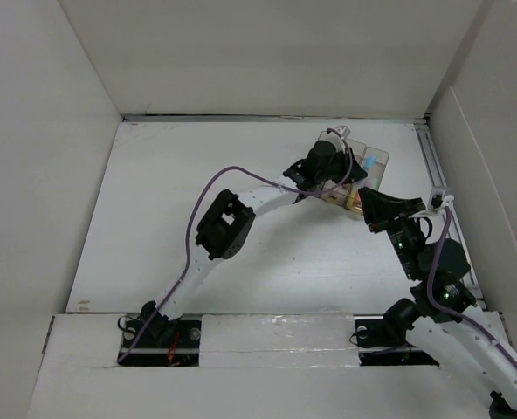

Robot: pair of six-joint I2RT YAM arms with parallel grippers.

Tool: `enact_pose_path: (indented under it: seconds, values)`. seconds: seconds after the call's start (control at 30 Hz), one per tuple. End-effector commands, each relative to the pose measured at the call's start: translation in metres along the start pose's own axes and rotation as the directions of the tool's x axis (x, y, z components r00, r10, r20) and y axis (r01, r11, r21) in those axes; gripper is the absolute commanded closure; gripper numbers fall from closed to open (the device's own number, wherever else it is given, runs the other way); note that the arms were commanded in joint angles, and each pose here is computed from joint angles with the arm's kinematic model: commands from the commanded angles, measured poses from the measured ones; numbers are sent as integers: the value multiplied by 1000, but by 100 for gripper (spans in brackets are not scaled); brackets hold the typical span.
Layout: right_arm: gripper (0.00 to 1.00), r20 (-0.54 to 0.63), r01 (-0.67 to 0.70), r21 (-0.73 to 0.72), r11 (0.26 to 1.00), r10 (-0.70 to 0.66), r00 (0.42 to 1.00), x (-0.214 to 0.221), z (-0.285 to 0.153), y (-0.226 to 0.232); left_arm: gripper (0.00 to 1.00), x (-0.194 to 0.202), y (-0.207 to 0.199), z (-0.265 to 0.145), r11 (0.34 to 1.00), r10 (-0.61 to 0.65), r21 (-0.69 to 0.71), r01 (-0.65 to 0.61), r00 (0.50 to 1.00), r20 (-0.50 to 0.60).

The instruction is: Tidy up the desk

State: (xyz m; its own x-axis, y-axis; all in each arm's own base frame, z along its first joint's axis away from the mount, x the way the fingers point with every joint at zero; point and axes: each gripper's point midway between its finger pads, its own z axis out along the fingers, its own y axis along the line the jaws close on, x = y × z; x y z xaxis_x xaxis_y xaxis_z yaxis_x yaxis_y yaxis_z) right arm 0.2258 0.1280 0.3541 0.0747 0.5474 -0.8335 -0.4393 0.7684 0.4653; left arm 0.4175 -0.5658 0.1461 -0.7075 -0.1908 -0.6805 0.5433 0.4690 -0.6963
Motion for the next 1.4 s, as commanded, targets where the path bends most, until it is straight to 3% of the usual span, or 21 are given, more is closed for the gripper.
enact_pose_path:
  seconds: [0.0,0.13,0.23,0.33,0.57,0.73,0.9,1.07,1.27,1.33,1.37]
  values:
    - [79,31,-8,3,1000,8,999,-9,0,1,100,-34,-39,3,992,-6,124,-4,997,82]
    - [78,21,-3,7,1000,3,1000,-7,1,0,94,-29,-36,10,990,-13,139,2,997,74]
    - [78,16,-4,0,1000,4,1000,-6,1,2,76,-28,-38,10,989,-12,151,1,997,71]
    - [78,17,-6,6,1000,5,1000,-5,2,0,67,-28,-42,9,986,-6,165,-4,998,63]
    - [76,21,-3,24,1000,3,1000,-5,2,-3,34,-38,-57,-14,981,65,176,-79,994,86]
    - [73,40,-13,26,1000,12,999,-9,-2,-4,23,-51,-74,-43,975,115,179,-135,986,120]
    - [68,51,-20,29,999,19,999,-10,-4,-5,18,-76,-67,-99,973,123,173,-155,975,185]
    - [54,55,-14,44,999,11,998,-11,-3,-8,16,-91,-58,-165,975,175,92,-204,951,255]
    - [44,60,-29,-1,1000,29,998,-13,-5,0,15,-91,-30,-293,969,237,-163,-187,896,377]
    - [43,60,-25,16,1000,24,998,-13,-3,-3,15,-59,8,-322,937,254,-312,-156,918,304]
    - [43,54,-20,37,999,18,998,-13,-4,-6,15,-62,14,-340,917,270,-375,-137,904,330]
